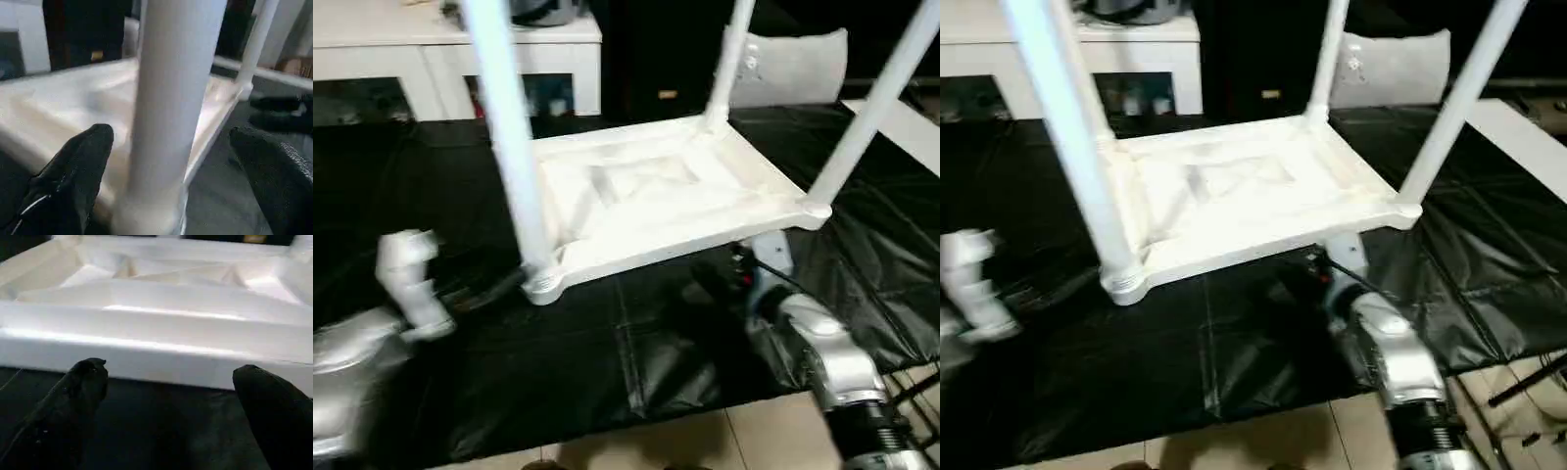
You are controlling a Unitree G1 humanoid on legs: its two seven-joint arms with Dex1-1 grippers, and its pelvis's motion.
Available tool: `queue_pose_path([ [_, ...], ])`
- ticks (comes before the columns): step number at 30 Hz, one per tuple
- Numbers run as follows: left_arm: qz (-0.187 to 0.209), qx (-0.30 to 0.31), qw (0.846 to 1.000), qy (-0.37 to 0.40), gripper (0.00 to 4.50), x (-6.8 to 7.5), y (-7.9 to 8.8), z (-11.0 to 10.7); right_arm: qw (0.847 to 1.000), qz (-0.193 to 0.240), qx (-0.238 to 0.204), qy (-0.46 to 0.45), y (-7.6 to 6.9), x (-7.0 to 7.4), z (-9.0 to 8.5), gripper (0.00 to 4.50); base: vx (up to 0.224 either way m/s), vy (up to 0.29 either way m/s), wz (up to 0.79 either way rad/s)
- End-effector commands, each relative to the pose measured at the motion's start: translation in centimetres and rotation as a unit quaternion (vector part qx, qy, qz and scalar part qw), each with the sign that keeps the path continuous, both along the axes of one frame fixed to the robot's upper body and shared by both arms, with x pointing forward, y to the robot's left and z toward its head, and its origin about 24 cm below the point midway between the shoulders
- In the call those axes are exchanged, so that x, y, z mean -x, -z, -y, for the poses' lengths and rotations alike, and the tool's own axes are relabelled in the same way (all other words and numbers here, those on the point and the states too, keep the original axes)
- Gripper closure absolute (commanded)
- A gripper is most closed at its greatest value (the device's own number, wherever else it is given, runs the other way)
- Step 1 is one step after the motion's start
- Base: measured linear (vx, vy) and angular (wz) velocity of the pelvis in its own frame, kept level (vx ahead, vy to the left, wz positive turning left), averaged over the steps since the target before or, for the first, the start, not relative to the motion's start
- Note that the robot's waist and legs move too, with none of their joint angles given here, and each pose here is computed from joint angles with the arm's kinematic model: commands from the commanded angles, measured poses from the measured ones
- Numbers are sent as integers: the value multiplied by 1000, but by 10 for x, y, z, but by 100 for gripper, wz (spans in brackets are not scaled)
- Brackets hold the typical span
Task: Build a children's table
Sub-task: Rotate table base
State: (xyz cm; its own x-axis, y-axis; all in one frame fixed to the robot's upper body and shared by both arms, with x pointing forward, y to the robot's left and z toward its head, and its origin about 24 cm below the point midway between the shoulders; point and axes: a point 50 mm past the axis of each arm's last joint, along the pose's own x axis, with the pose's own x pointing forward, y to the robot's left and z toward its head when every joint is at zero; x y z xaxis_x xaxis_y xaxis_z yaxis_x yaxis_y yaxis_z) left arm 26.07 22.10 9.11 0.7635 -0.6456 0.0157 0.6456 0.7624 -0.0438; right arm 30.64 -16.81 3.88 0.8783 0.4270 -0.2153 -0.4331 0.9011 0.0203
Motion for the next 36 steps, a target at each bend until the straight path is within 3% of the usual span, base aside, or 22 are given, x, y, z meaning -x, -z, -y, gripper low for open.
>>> queue_pose_path([
  [1, 6, -9, 1000, 7, 3, -1, -5, 5, 1000, -1, 10, 14, -2, -2, 11, 0, 0, 0, 0],
  [9, -9, -19, 998, 52, 3, -13, -3, 25, 998, -19, 51, 25, 0, 2, 23, 0, 0, 0, 0],
  [12, 0, -12, 998, 61, 3, -19, -8, 33, 996, -27, 74, 41, 2, -2, 30, 0, 0, 0, 0],
  [18, 12, -9, 992, 127, 3, -25, -22, 50, 992, -28, 96, 73, -11, -18, 44, 0, 0, 0, 0],
  [22, 12, -1, 984, 177, 3, -25, -34, 51, 991, -43, 99, 85, -9, -27, 43, 0, 0, 0, 0],
  [26, -4, 14, 963, 269, 3, -15, -54, 61, 991, -57, 102, 59, -2, -36, 30, 0, 0, 0, 0],
  [32, 1, 42, 958, 285, 3, -14, -63, 72, 991, -62, 101, 55, 0, -41, 24, 0, 0, 0, 0],
  [36, -4, 44, 951, 306, 3, -6, -61, 92, 995, -51, 74, 49, 0, -45, 14, 0, 0, 0, 0],
])
